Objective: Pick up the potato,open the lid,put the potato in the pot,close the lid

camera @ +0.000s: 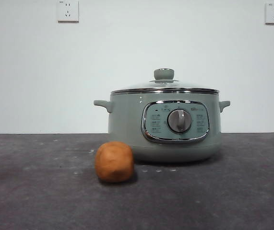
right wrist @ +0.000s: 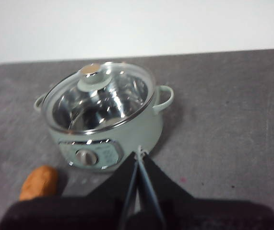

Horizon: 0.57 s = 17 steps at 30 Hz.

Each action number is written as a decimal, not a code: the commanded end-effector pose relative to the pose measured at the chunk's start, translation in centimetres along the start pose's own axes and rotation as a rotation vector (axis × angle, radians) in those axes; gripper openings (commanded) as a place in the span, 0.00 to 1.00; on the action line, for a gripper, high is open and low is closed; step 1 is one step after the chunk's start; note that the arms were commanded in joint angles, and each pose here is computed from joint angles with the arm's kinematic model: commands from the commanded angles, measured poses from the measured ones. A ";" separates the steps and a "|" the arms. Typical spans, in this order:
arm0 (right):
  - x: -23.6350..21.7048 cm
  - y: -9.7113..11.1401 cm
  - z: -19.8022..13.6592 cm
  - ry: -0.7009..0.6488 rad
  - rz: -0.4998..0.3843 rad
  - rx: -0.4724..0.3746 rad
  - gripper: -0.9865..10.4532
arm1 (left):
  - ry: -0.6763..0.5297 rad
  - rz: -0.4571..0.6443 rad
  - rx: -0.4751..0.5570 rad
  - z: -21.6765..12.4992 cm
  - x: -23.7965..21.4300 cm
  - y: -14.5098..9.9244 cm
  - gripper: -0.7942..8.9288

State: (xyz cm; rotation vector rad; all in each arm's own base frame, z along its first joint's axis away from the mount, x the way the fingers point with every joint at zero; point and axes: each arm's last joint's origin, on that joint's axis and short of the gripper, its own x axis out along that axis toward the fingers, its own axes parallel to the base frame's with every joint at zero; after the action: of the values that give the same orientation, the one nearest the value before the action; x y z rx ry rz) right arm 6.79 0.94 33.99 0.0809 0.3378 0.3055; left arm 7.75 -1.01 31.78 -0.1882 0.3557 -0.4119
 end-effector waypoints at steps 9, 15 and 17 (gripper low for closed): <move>-0.8 0.4 3.0 0.083 0.014 -0.056 0.09 | 0.049 -0.032 0.070 2.7 -1.3 -1.2 0.08; -0.5 0.3 3.1 0.096 0.015 -0.051 0.34 | 0.060 -0.036 0.066 3.1 -1.1 -1.2 0.41; -0.5 0.3 3.1 0.098 0.015 -0.046 0.51 | 0.061 -0.036 0.065 3.1 -1.1 -1.2 0.64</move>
State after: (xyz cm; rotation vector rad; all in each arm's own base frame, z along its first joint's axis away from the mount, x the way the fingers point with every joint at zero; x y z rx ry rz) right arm 7.38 0.99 36.90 0.0267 0.4365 0.3302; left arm 7.71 -1.28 34.99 -0.1336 0.4148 -0.4570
